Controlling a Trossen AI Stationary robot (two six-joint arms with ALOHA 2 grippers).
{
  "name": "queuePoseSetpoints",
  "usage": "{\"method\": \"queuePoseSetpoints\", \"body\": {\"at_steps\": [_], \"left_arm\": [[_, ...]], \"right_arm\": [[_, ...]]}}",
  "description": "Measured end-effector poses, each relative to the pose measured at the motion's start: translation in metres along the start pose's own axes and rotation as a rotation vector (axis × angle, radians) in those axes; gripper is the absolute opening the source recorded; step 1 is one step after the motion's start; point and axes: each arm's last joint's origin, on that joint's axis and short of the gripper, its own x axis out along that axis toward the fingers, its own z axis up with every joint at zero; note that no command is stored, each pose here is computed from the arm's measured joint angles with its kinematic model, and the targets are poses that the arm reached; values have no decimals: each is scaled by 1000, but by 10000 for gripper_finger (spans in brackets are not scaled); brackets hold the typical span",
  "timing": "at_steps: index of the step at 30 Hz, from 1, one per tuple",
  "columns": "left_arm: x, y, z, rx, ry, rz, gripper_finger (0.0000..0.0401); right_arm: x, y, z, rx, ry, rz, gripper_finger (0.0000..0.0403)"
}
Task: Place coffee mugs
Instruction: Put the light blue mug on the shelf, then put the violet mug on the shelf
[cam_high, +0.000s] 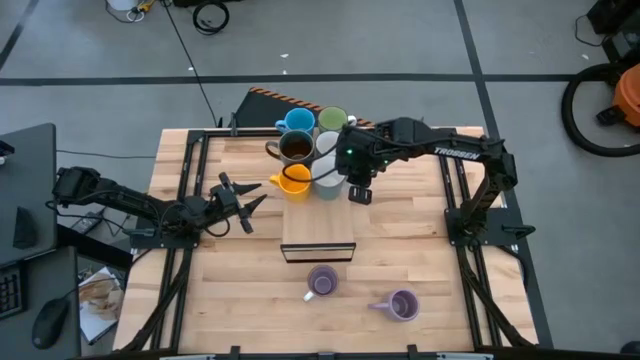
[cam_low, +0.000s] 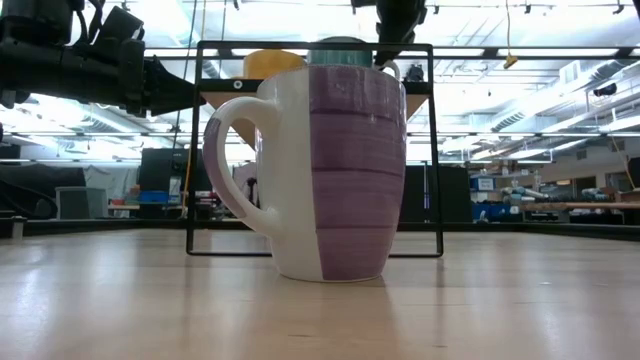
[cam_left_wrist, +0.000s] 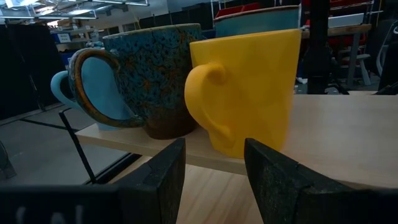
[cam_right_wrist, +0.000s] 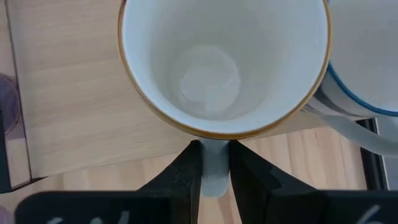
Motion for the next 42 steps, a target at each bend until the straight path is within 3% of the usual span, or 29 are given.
{"method": "queuePoseSetpoints", "body": {"at_steps": [16, 27, 32, 42], "left_arm": [[0, 0, 0, 0, 0, 0, 172], [0, 0, 0, -6, 0, 0, 172], [0, -1, -1, -46, 7, -12, 172], [-7, -15, 10, -57, -29, -123, 172]], "right_arm": [[-2, 6, -2, 5, 23, -2, 218], [-31, 22, -2, -3, 0, -53, 226], [-31, 41, -9, -2, 46, -47, 226], [-18, 89, -34, -67, 137, -190, 226]]}}
